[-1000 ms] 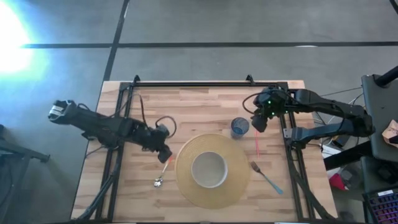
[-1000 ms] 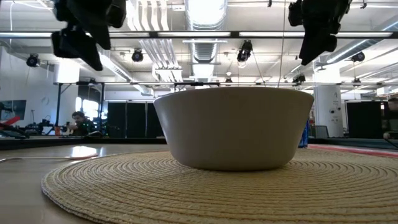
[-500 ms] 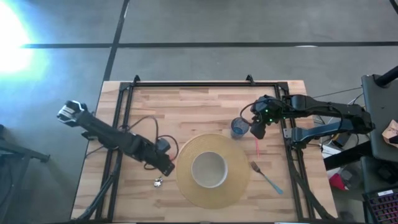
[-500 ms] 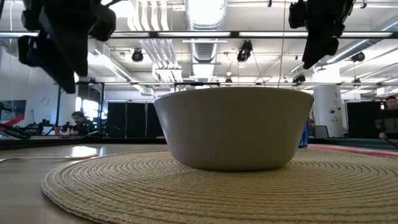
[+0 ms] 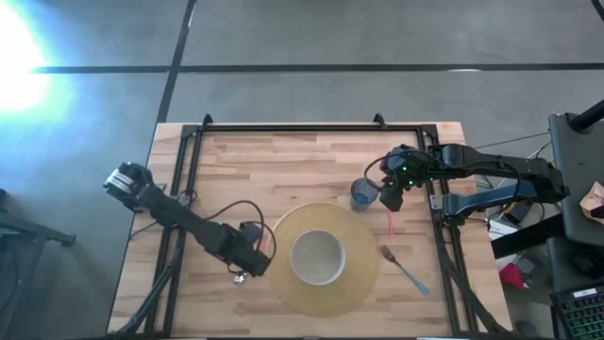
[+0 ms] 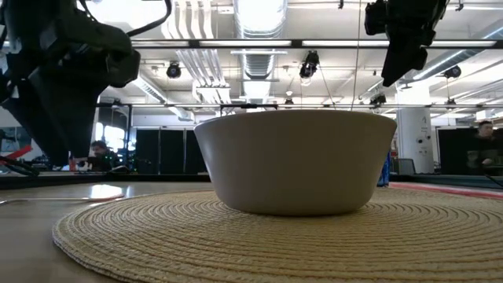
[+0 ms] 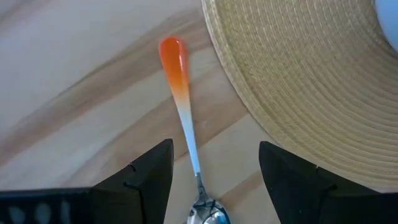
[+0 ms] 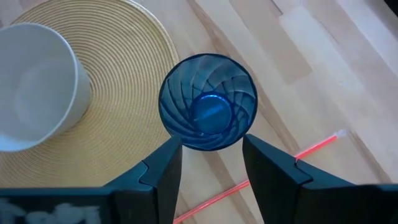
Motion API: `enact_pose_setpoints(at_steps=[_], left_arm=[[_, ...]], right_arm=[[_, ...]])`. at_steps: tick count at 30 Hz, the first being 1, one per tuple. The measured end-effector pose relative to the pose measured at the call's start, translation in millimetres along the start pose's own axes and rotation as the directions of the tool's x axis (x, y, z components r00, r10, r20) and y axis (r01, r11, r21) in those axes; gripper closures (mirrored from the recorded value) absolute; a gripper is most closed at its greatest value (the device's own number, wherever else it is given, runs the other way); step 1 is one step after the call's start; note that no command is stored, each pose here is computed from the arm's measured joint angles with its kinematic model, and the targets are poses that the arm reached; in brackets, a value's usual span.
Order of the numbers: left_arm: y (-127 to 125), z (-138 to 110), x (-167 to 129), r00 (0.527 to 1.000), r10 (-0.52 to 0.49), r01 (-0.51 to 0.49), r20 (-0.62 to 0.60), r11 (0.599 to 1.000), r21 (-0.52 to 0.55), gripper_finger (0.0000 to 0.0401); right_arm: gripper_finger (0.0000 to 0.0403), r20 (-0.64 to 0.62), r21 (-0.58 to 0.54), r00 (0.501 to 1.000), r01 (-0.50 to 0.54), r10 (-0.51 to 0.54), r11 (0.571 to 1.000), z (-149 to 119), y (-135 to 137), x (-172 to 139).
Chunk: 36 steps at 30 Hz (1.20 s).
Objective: Pick & Place Utensil
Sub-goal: Put the orange spoon into the white bowl on the brown placemat
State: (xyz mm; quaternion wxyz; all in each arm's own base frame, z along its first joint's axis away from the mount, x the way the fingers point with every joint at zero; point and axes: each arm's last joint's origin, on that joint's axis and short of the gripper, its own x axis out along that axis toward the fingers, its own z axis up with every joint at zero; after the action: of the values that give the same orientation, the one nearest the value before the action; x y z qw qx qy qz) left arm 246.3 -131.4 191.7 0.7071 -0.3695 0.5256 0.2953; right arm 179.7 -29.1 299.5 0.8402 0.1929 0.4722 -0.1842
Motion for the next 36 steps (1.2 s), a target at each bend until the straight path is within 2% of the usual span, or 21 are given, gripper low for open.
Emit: enact_pose_setpoints(at_steps=[19,30,36], left_arm=[[-5.3,-16.7,25.4,0.993,0.111,-0.111,-0.026,0.994,-0.018,0.0174],[-5.8,-23.2,40.5,0.986,0.165,-0.165,-0.028,0.986,-0.018,0.0175],[-5.5,-24.4,41.7,0.984,0.175,-0.176,-0.027,0.984,-0.016,0.0204]], right_arm=[[0.0255,0.000,-0.004,1.000,0.000,0.000,1.000,0.0,0.0,-0.1],[0.0246,0.000,-0.004,1.000,-0.001,0.001,1.000,0.0,0.0,-0.1],[0.0251,0.001,-0.004,1.000,-0.001,0.001,1.000,0.0,0.0,-0.1]])
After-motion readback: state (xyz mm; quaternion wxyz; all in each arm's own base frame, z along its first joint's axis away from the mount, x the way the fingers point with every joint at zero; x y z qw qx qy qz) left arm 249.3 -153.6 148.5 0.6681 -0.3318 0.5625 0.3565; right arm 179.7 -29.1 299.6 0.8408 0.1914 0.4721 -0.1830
